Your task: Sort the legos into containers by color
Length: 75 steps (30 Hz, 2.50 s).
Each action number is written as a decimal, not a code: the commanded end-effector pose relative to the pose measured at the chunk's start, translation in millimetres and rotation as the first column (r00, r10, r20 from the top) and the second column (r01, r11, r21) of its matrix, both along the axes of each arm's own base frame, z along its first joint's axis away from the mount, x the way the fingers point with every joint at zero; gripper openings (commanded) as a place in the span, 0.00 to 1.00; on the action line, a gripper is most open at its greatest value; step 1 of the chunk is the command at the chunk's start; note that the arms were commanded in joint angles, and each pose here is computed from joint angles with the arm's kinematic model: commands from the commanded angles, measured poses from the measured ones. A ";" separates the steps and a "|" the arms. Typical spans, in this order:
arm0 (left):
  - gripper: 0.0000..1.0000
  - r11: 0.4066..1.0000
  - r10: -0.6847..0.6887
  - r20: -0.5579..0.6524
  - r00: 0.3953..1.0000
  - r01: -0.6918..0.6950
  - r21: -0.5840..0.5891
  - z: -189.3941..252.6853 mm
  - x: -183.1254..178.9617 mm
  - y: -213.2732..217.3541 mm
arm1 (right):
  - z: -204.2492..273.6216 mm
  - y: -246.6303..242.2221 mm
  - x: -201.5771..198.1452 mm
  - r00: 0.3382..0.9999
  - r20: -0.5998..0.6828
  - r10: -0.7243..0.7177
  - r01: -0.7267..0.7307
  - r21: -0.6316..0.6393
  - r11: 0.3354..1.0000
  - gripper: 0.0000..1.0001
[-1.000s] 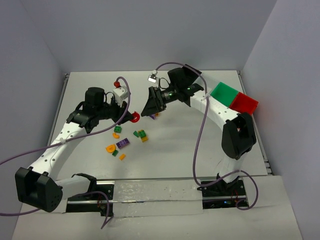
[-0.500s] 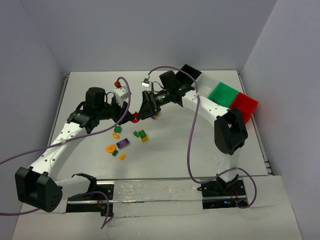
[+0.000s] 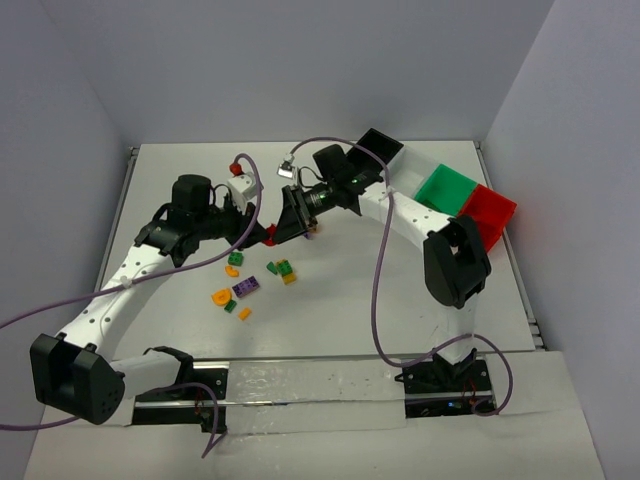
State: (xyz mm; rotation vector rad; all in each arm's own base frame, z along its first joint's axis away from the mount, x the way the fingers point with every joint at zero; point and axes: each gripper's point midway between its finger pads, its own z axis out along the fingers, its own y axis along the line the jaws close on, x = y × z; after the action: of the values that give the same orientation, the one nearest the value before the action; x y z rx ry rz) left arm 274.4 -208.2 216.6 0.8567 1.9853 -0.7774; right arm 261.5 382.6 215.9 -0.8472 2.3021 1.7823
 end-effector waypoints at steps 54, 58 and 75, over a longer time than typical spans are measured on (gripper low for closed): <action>0.99 0.975 0.177 0.086 0.980 -0.186 0.121 -0.3 43.9 19.1 | -77.6 -555.4 126.8 0.537 0.679 -0.501 0.792 -0.610 0.022 0.43; 0.99 0.977 0.144 0.070 0.987 -0.153 0.148 -13.6 39.9 17.5 | -74.1 -555.5 130.8 0.530 0.685 -0.500 0.799 -0.601 0.024 0.69; 0.84 0.940 -0.036 -0.083 0.996 0.062 0.334 -100.0 20.7 -33.4 | 6.7 -403.4 114.1 0.566 0.595 -0.571 0.820 -0.335 0.464 1.00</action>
State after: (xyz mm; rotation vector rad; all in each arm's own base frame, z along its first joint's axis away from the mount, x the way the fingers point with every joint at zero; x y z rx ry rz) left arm 286.1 -233.9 112.6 1.0417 2.2360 -0.5531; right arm 387.4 -68.4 189.2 -0.0601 2.4562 0.2753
